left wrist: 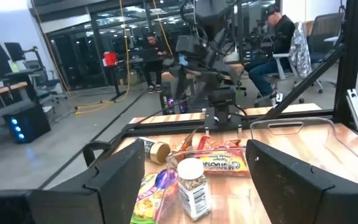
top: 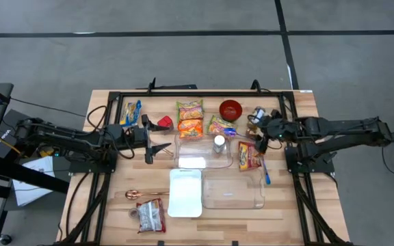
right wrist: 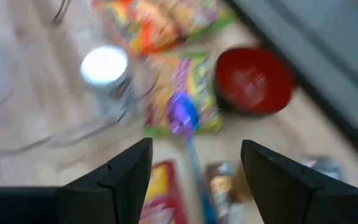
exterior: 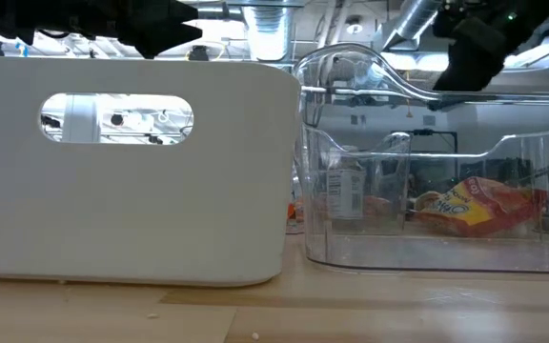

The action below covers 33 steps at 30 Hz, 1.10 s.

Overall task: Pick & Place Food Item
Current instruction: Put the right red noodle pack into the bottom transparent bin

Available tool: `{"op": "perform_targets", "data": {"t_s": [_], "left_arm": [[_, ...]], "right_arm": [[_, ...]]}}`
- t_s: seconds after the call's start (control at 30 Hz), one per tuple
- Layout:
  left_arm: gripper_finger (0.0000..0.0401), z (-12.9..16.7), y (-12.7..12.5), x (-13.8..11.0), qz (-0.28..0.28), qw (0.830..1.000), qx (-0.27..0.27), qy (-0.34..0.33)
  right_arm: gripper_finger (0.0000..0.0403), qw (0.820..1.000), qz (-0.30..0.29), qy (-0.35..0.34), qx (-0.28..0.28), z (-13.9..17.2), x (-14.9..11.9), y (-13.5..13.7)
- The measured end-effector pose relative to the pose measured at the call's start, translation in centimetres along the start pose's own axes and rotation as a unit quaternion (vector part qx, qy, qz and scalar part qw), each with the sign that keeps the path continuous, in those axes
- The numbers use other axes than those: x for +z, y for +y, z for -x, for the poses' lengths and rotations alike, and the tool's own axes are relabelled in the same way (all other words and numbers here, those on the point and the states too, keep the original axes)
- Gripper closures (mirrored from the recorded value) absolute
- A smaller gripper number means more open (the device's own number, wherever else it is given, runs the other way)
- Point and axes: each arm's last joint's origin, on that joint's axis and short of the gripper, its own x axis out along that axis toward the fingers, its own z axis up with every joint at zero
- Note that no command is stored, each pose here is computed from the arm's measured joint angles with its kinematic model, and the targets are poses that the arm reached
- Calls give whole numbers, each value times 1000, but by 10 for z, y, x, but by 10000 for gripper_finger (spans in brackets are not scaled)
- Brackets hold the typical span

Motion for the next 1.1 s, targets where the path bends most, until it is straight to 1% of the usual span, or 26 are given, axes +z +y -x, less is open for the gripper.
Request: {"op": "perform_targets", "data": {"t_s": [0.13, 0.23, 0.33, 0.47, 0.63, 0.7, 0.77, 0.83, 0.93, 1.1], "left_arm": [[128, 0, 2, 1, -13, 1000, 19, -3], [128, -1, 7, 1, -14, 999, 35, -5], [128, -2, 12, 0, -14, 999, 48, -2], [128, -2, 16, -1, -15, 998, 61, 1], [128, -2, 17, -1, -16, 998, 62, 3], [128, -2, 17, -2, -16, 998, 62, 6], [128, -2, 17, -3, -17, 998, 61, 10], [128, -2, 17, -3, -17, 998, 61, 11], [128, -2, 17, -3, -17, 998, 61, 11], [128, -2, 17, -3, -17, 998, 60, 11]], "right_arm": [[163, 996, -13, 82, 17, -7, -11, 3], [166, 990, -2, 137, 18, -13, -18, 6], [178, 985, 10, 171, 33, -20, -20, 13], [205, 977, 17, 205, 56, -32, -21, 21], [238, 971, 21, 232, 50, -46, -23, 27], [246, 968, 26, 243, 60, -50, -24, 30], [250, 965, 29, 248, 84, -53, -23, 34], [252, 962, 29, 248, 109, -55, -22, 37], [248, 960, 30, 245, 130, -55, -21, 38], [232, 960, 29, 246, 130, -56, -21, 38]]}}
